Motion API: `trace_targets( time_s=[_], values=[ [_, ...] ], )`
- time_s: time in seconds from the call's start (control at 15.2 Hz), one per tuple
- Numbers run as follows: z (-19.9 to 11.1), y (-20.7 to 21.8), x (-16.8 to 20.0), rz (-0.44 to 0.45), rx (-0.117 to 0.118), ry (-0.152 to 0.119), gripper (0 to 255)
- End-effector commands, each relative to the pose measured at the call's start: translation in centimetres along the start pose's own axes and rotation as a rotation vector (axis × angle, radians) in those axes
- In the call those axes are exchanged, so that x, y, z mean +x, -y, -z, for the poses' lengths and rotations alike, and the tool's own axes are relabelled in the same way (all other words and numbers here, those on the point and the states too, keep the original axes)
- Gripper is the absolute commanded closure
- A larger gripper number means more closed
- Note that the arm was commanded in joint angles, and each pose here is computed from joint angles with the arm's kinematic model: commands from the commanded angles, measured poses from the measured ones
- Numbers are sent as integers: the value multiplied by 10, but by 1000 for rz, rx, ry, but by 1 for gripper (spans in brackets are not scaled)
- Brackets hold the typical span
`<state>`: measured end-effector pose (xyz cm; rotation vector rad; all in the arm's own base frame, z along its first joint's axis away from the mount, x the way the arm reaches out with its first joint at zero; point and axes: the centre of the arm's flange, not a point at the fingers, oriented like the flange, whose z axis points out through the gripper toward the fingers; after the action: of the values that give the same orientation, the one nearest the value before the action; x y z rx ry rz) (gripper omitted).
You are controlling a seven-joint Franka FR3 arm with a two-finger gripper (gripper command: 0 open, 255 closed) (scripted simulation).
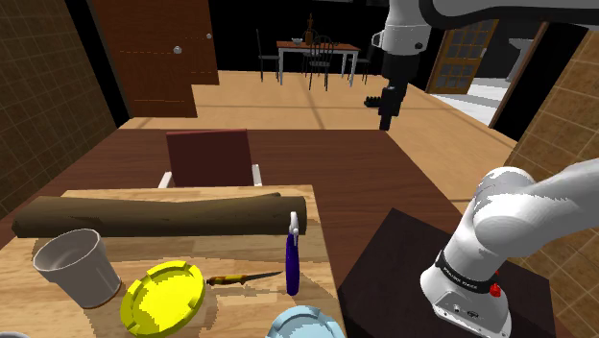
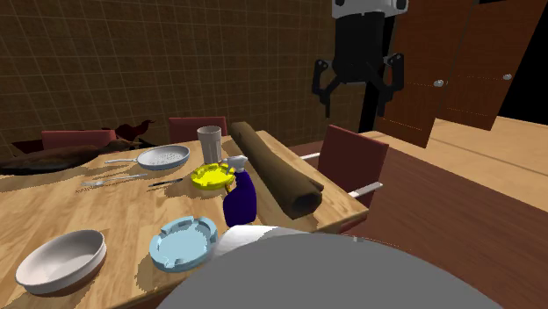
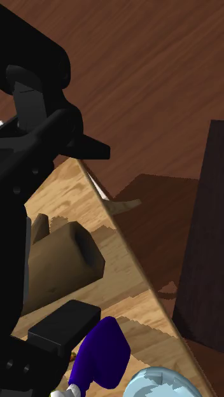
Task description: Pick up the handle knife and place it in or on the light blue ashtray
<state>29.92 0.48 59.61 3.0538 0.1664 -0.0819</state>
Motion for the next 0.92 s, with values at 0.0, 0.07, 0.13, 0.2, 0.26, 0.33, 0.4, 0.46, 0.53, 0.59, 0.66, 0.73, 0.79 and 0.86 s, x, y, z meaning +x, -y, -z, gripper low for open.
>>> trace_targets(
  time_s=[0.0, 0.07, 0.13, 0.2, 0.26, 0.33, 0.4, 0.46, 0.53, 0.59, 0.66, 0.73, 0.79, 0.86],
  values=[
    [0, 0, 0, 0, 0, 0, 0],
    [-8, 7, 8, 9, 3, 2, 0],
    [-15, 15, 15, 18, 6, 3, 0],
    [-23, 22, 23, 27, 9, 5, 0],
    [-31, 30, 30, 37, 12, 6, 0],
    [-39, 37, 37, 46, 15, 8, 0],
    [-46, 45, 45, 55, 17, 9, 0],
    [-54, 53, 52, 64, 20, 11, 0],
    [-62, 61, 59, 73, 23, 12, 0],
    [-69, 69, 66, 82, 26, 14, 0],
    [-77, 77, 73, 92, 29, 15, 0],
    [-84, 85, 79, 101, 32, 17, 0],
    [-92, 93, 86, 110, 35, 18, 0],
    [-100, 102, 93, 119, 38, 20, 0]
  ],
)
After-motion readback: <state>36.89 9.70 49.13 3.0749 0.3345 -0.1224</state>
